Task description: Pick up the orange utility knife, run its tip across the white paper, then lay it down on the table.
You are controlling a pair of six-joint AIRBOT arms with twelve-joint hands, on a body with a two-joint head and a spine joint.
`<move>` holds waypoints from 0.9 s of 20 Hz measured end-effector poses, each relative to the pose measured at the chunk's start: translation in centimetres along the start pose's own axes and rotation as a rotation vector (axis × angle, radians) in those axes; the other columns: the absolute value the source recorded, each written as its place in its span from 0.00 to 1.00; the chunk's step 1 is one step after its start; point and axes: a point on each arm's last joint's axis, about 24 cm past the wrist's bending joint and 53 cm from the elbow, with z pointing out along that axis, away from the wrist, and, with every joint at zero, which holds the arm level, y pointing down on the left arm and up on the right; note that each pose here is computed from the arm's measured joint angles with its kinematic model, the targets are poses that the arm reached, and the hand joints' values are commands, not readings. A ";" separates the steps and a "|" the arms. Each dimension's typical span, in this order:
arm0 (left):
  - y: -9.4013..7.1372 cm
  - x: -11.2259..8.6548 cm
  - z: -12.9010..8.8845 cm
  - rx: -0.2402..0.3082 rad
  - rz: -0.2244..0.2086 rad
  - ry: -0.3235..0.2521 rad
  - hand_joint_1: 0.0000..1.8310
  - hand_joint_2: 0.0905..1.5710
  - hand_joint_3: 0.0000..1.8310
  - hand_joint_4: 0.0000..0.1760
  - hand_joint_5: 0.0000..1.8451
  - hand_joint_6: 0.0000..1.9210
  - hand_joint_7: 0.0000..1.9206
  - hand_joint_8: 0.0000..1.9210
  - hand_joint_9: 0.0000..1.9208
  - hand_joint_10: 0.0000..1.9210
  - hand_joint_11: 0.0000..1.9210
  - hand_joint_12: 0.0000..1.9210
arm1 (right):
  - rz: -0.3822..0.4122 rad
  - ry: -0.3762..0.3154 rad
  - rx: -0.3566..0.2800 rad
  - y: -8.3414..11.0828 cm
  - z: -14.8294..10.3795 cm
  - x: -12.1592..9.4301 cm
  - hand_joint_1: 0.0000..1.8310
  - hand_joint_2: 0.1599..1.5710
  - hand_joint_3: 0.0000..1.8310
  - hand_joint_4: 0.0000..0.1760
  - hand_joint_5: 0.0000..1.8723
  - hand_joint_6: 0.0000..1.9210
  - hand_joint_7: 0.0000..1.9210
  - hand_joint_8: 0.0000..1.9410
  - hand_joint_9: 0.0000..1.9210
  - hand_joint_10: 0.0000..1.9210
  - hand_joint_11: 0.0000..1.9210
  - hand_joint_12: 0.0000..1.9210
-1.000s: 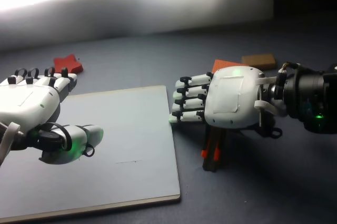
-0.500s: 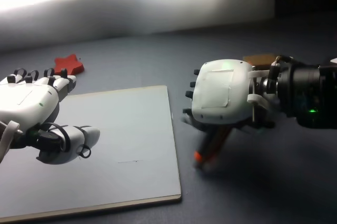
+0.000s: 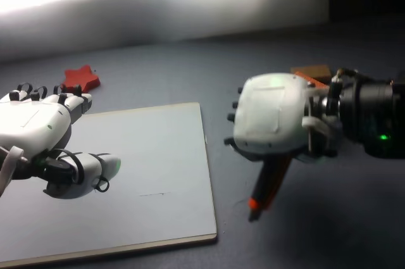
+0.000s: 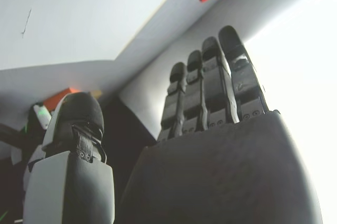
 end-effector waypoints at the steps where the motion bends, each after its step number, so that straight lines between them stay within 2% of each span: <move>1: 0.1 -0.2 0.1 -0.001 0.001 -0.005 0.16 0.80 0.00 0.00 0.06 0.00 0.07 0.00 0.10 0.00 0.00 0.37 | 0.014 -0.031 0.007 -0.2 0.0 -1.0 0.81 0.39 0.59 1.00 0.71 1.00 0.82 1.00 0.88 1.00 0.91 1.00; 3: 0.7 -0.9 0.6 -0.015 0.003 -0.024 0.15 0.80 0.00 0.00 0.06 0.00 0.07 0.00 0.09 0.00 0.00 0.33 | -0.022 -0.096 0.012 -0.4 0.1 -2.8 0.80 0.39 0.60 1.00 0.73 1.00 0.83 1.00 0.88 1.00 0.91 1.00; 5: 1.8 -1.8 1.2 -0.042 0.002 -0.043 0.16 0.80 0.00 0.00 0.06 0.00 0.07 0.00 0.09 0.00 0.00 0.35 | -0.050 -0.142 0.009 0.1 0.8 -3.9 0.81 0.39 0.62 1.00 0.71 1.00 0.82 1.00 0.88 1.00 0.91 1.00; 7: 2.5 -2.5 1.7 -0.059 0.003 -0.061 0.16 0.80 0.00 0.00 0.06 0.00 0.07 0.00 0.09 0.00 0.00 0.33 | -0.075 -0.206 -0.018 1.3 1.4 -5.1 0.81 0.38 0.60 1.00 0.73 1.00 0.82 1.00 0.87 1.00 0.91 1.00; 9: 3.6 -3.3 2.2 -0.086 0.002 -0.078 0.17 0.80 0.00 0.00 0.06 0.00 0.08 0.00 0.10 0.00 0.00 0.35 | -0.097 -0.303 -0.035 2.5 2.3 -6.3 0.79 0.41 0.59 1.00 0.69 1.00 0.82 1.00 0.88 1.00 0.92 1.00; 10: 4.1 -3.7 2.4 -0.099 -0.002 -0.085 0.17 0.80 0.00 0.00 0.06 0.00 0.07 0.00 0.10 0.00 0.00 0.36 | -0.096 -0.330 -0.031 2.9 2.7 -6.4 0.78 0.42 0.58 1.00 0.70 1.00 0.82 1.00 0.88 1.00 0.92 1.00; 11: 4.7 -4.2 2.6 -0.111 -0.004 -0.094 0.17 0.80 0.00 0.00 0.06 0.00 0.07 0.00 0.10 0.00 0.00 0.37 | -0.090 -0.350 -0.029 3.3 3.2 -6.5 0.80 0.40 0.59 1.00 0.75 1.00 0.82 1.00 0.88 1.00 0.91 1.00; 14: 6.0 -5.5 3.2 -0.132 0.005 -0.116 0.14 0.80 0.00 0.00 0.05 0.00 0.06 0.00 0.09 0.00 0.00 0.36 | -0.141 -0.422 -0.044 4.5 4.3 -7.5 0.81 0.39 0.61 1.00 0.74 1.00 0.82 1.00 0.87 1.00 0.91 1.00; 15: 6.4 -5.7 3.4 -0.138 0.009 -0.119 0.15 0.80 0.00 0.00 0.06 0.00 0.07 0.00 0.10 0.01 0.00 0.39 | -0.161 -0.450 -0.044 4.6 4.7 -8.0 0.80 0.39 0.61 1.00 0.74 1.00 0.82 1.00 0.87 1.00 0.91 1.00; 18: 7.9 -6.3 3.5 -0.162 0.009 -0.119 0.15 0.80 0.00 0.00 0.05 0.00 0.07 0.00 0.10 0.00 0.00 0.38 | -0.200 -0.513 -0.028 4.1 5.5 -9.1 0.80 0.39 0.62 1.00 0.73 1.00 0.81 1.00 0.87 1.00 0.91 1.00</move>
